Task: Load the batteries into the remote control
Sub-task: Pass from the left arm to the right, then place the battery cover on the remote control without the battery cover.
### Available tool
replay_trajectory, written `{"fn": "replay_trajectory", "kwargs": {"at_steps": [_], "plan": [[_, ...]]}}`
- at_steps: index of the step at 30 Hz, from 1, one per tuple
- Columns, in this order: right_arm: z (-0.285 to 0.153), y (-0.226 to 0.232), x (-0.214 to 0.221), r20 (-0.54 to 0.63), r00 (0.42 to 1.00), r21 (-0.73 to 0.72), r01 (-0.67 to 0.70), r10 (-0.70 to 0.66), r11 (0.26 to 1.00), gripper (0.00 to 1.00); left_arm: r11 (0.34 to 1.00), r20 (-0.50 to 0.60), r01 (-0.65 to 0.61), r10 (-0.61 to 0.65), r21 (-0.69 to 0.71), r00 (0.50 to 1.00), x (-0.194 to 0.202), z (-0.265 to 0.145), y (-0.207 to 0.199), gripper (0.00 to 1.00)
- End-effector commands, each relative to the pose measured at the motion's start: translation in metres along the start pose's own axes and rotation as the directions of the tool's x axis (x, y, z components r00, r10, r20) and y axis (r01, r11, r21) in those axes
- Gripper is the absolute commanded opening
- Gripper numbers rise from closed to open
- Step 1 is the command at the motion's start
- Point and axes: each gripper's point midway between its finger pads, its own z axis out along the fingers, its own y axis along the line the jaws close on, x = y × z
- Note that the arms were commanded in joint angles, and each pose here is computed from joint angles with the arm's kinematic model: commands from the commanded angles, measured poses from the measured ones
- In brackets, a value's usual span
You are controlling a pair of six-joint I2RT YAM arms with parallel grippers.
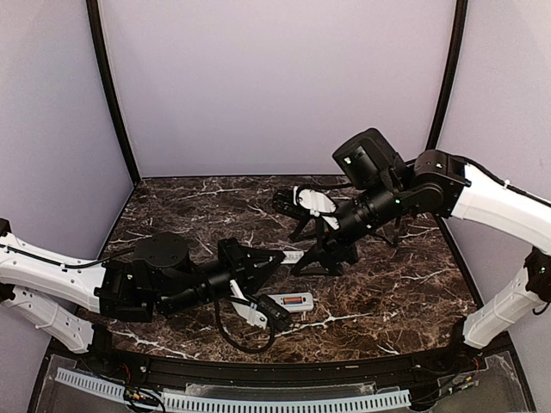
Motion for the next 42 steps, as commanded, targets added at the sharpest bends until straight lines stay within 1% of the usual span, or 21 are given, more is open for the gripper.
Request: {"fn": "replay_trajectory", "kwargs": {"at_steps": [1, 2, 4, 8, 10, 15, 22, 27, 29, 30, 31, 32, 33, 34, 36, 37, 38, 39, 40, 41, 42], "plan": [[0.0, 0.004, -0.002, 0.025, 0.997, -0.004, 0.07, -0.07, 0.998, 0.74, 1.0, 0.009, 0.012, -0.012, -0.021, 1.0, -0.003, -0.001, 0.004, 0.0], [0.002, 0.005, -0.001, 0.02, 0.997, -0.017, 0.069, -0.069, 0.997, 0.73, 1.0, 0.011, 0.011, -0.011, -0.02, 1.0, -0.004, -0.001, 0.004, 0.0], [0.004, 0.008, 0.001, 0.013, 0.998, -0.033, 0.068, -0.068, 0.997, 0.67, 1.0, 0.011, 0.011, -0.011, -0.022, 1.0, -0.004, 0.0, 0.004, 0.0], [0.004, 0.009, 0.002, 0.016, 0.997, -0.037, 0.071, -0.07, 0.997, 0.46, 1.0, 0.012, 0.012, -0.012, -0.021, 1.0, -0.005, 0.001, 0.003, 0.0], [0.001, 0.01, 0.0, 0.031, 0.997, -0.037, 0.077, -0.076, 0.996, 0.38, 1.0, 0.015, 0.012, -0.011, -0.018, 1.0, -0.005, 0.001, 0.002, 0.0], [0.004, 0.011, 0.005, 0.006, 0.997, -0.048, 0.071, -0.071, 0.996, 0.3, 0.999, 0.019, 0.019, -0.018, -0.027, 1.0, -0.006, 0.002, 0.005, 0.0], [0.002, 0.013, 0.009, -0.003, 0.997, -0.053, 0.079, -0.079, 0.996, 0.14, 0.999, 0.015, 0.029, -0.028, -0.027, 0.999, -0.006, 0.002, 0.004, 0.0], [-0.001, 0.011, 0.011, -0.011, 0.996, -0.031, 0.092, -0.092, 0.995, 0.09, 0.999, 0.006, 0.042, -0.042, -0.022, 0.999, -0.005, 0.003, 0.001, 0.0], [-0.003, 0.008, 0.013, -0.02, 0.995, -0.008, 0.101, -0.101, 0.995, 0.08, 0.999, -0.009, 0.05, -0.05, -0.019, 0.999, -0.003, 0.004, -0.002, 0.18], [-0.005, 0.007, 0.014, -0.02, 0.994, 0.003, 0.107, -0.107, 0.994, 0.07, 0.998, -0.026, 0.055, -0.055, -0.015, 0.998, 0.0, 0.006, -0.004, 0.35], [-0.005, 0.005, 0.015, -0.023, 0.994, 0.012, 0.111, -0.11, 0.994, 0.07, 0.998, -0.032, 0.06, -0.061, -0.014, 0.998, 0.001, 0.006, -0.006, 0.42], [-0.006, 0.004, 0.015, -0.025, 0.993, 0.021, 0.113, -0.112, 0.993, 0.06, 0.998, -0.046, 0.064, -0.064, -0.01, 0.997, 0.003, 0.007, -0.009, 0.53], [-0.007, 0.002, 0.016, -0.027, 0.993, 0.031, 0.114, -0.113, 0.993, 0.06, 0.997, -0.05, 0.08, -0.08, -0.005, 0.996, 0.003, 0.007, -0.011, 0.57], [-0.008, 0.001, 0.018, -0.03, 0.993, 0.037, 0.114, -0.113, 0.993, 0.06, 0.996, -0.056, 0.091, -0.091, -0.002, 0.994, 0.004, 0.007, -0.012, 0.64], [-0.011, -0.004, 0.021, -0.041, 0.994, 0.059, 0.105, -0.103, 0.993, 0.06, 0.989, -0.059, 0.142, -0.14, 0.026, 0.988, 0.005, 0.005, -0.017, 0.73], [-0.011, -0.007, 0.023, -0.049, 0.994, 0.072, 0.102, -0.099, 0.992, 0.06, 0.976, -0.057, 0.218, -0.216, 0.026, 0.975, 0.004, 0.005, -0.015, 0.76], [-0.012, -0.012, 0.027, -0.06, 0.994, 0.091, 0.097, -0.092, 0.991, 0.06, 0.963, -0.045, 0.266, -0.265, 0.028, 0.963, 0.003, 0.002, -0.012, 0.81], [-0.012, -0.018, 0.031, -0.076, 0.993, 0.111, 0.093, -0.085, 0.989, 0.06, 0.921, -0.056, 0.386, -0.383, 0.06, 0.922, 0.004, 0.001, -0.015, 0.84], [-0.013, -0.024, 0.036, -0.091, 0.993, 0.13, 0.087, -0.076, 0.988, 0.06, 0.885, -0.052, 0.445, -0.443, 0.138, 0.895, 0.0, -0.004, -0.026, 0.85], [-0.013, -0.031, 0.041, -0.107, 0.992, 0.149, 0.082, -0.066, 0.986, 0.06, 0.783, -0.068, 0.606, -0.603, 0.138, 0.795, 0.006, -0.006, -0.017, 0.86], [-0.012, -0.038, 0.047, -0.123, 0.991, 0.166, 0.076, -0.056, 0.983, 0.05, 0.704, -0.068, 0.676, -0.68, 0.218, 0.73, 0.0, -0.01, -0.026, 0.86]]}}
